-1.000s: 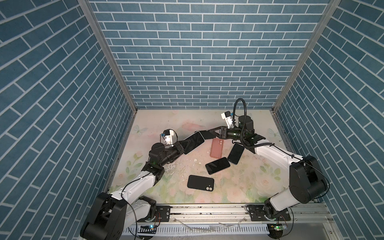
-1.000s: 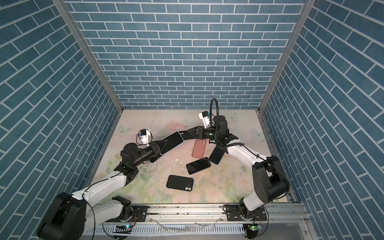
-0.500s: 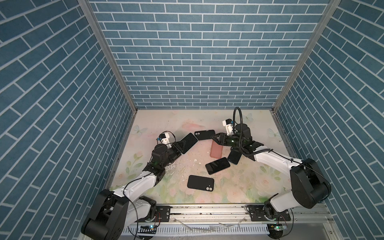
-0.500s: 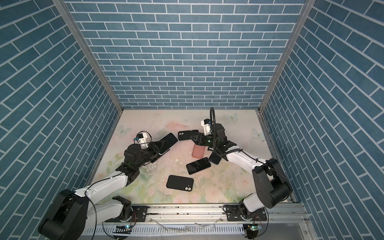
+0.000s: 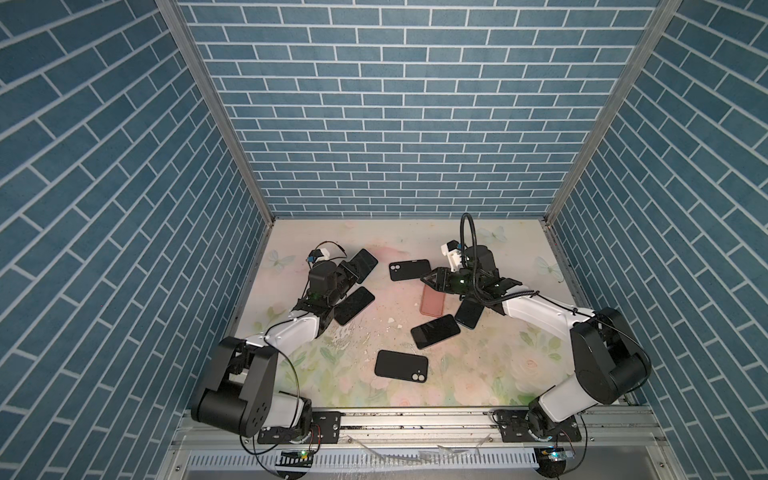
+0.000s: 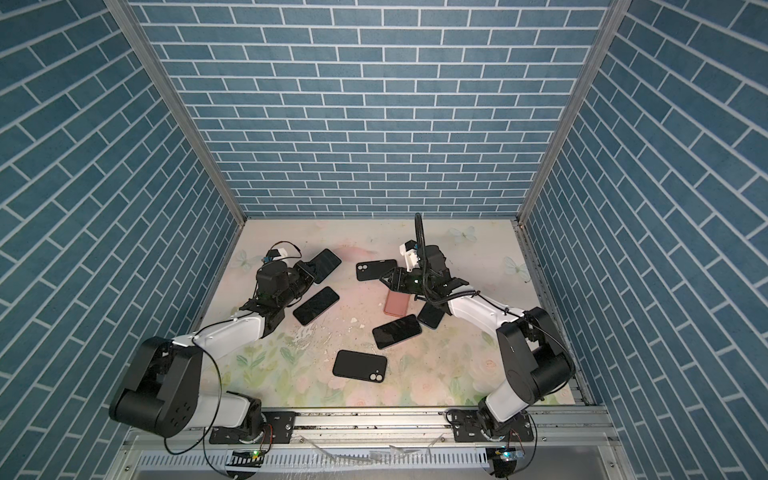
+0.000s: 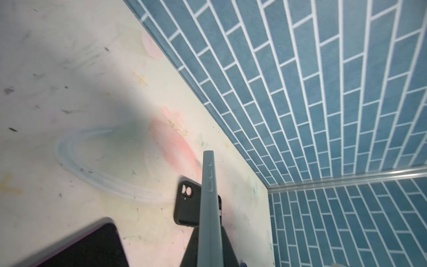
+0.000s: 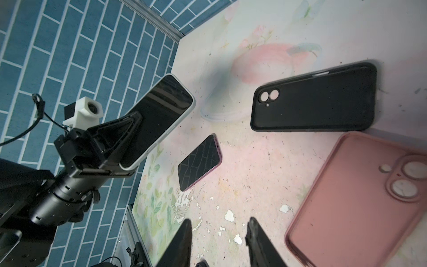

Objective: Put the phone into the phone case
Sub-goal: 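Lower the cased phone flat onto the table with the left gripper and release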

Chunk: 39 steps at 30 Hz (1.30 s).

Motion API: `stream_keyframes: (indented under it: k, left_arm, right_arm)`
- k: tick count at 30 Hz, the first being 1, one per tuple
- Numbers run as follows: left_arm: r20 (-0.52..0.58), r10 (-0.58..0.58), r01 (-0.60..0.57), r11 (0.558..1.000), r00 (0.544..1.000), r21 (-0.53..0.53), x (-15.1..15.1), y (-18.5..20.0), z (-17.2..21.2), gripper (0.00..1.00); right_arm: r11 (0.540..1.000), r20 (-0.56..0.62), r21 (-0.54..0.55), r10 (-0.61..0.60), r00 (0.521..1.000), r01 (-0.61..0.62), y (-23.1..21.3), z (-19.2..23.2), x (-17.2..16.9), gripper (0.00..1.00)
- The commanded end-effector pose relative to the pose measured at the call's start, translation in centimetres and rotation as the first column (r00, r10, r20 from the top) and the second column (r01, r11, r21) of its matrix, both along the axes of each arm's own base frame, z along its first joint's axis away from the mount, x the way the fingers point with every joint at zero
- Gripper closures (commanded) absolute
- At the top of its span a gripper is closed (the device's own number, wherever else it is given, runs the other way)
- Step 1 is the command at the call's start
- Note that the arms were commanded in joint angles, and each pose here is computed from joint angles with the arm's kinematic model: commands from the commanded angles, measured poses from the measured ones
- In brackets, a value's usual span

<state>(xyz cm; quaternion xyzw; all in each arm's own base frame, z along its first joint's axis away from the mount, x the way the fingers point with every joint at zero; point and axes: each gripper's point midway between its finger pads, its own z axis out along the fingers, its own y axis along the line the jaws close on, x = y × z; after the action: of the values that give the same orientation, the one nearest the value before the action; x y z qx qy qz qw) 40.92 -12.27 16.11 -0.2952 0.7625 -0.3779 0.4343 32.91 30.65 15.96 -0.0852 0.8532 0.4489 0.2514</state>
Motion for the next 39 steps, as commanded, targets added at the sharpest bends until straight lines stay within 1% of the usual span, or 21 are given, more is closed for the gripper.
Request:
stream_keyframes:
  k: [1, 3, 4, 6, 8, 12, 16, 19, 20, 25, 26, 35, 39]
  left_arm:
    - [0.034, 0.066, -0.067, 0.997, 0.997, 0.028, 2.2, 1.5, 0.5, 1.00]
    - [0.001, 0.091, -0.091, 0.996, 0.996, 0.022, 2.9, 2.0, -1.1, 1.00]
    - [0.020, 0.096, -0.096, 0.995, 0.995, 0.004, 3.7, 1.9, -0.5, 1.00]
    - [0.000, 0.113, -0.113, 0.994, 0.994, -0.015, 4.6, 1.8, -1.4, 1.00]
    - [-0.028, 0.138, -0.139, 0.989, 0.990, -0.055, 5.6, 1.8, -2.6, 1.00]
    - [-0.030, 0.155, -0.158, 0.983, 0.987, -0.096, 7.5, 1.4, -4.2, 1.00]
    - [-0.033, 0.184, -0.186, 0.980, 0.982, -0.064, 8.9, 1.6, -5.4, 0.99]
    - [-0.050, 0.202, -0.203, 0.979, 0.978, -0.032, 9.5, 1.9, -6.6, 0.94]
    - [-0.056, 0.204, -0.206, 0.978, 0.977, -0.028, 9.7, 1.9, -6.9, 0.88]
    - [-0.077, 0.192, -0.194, 0.981, 0.978, -0.029, 9.5, 1.7, -8.6, 0.63]
    - [-0.078, 0.191, -0.194, 0.981, 0.978, -0.026, 9.3, 1.7, -8.7, 0.60]
    - [-0.102, 0.171, -0.172, 0.985, 0.980, -0.002, 7.3, 1.8, -9.9, 0.54]
    - [-0.124, 0.158, -0.159, 0.987, 0.979, 0.004, 6.2, 1.6, -11.0, 0.53]
  right_arm:
    - [0.999, 0.023, 0.003, 0.043, 0.999, -0.043, 0.6, 0.7, 0.1, 0.60]
    - [0.999, 0.020, 0.002, 0.047, 0.999, -0.047, 0.7, 0.5, 0.1, 0.60]
    - [0.999, 0.018, 0.002, 0.050, 0.999, -0.050, 0.7, 0.5, 0.0, 0.60]
    - [0.999, 0.015, 0.000, 0.052, 0.999, -0.052, 0.8, 0.3, 0.1, 0.60]
    - [0.998, 0.007, -0.003, 0.056, 0.998, -0.056, 0.8, 0.1, 0.1, 0.60]
    - [0.998, 0.002, -0.004, 0.061, 0.998, -0.061, 0.9, -0.1, 0.1, 0.60]
    - [0.997, 0.002, -0.013, 0.070, 0.998, -0.069, 1.0, -0.2, 0.1, 0.60]
    - [0.997, 0.003, -0.030, 0.074, 0.997, -0.074, 0.9, -0.3, 0.1, 0.60]
    - [0.997, 0.006, -0.035, 0.073, 0.997, -0.073, 0.8, -0.3, 0.1, 0.60]
    - [0.996, 0.010, -0.053, 0.074, 0.997, -0.073, 0.6, -0.4, 0.1, 0.60]
    - [0.996, 0.011, -0.054, 0.073, 0.997, -0.073, 0.6, -0.3, 0.2, 0.60]
    - [0.996, 0.010, -0.044, 0.075, 0.997, -0.075, 0.9, -0.3, 0.4, 0.60]
    - [0.996, 0.014, -0.045, 0.072, 0.997, -0.071, 0.8, -0.2, 0.4, 0.60]
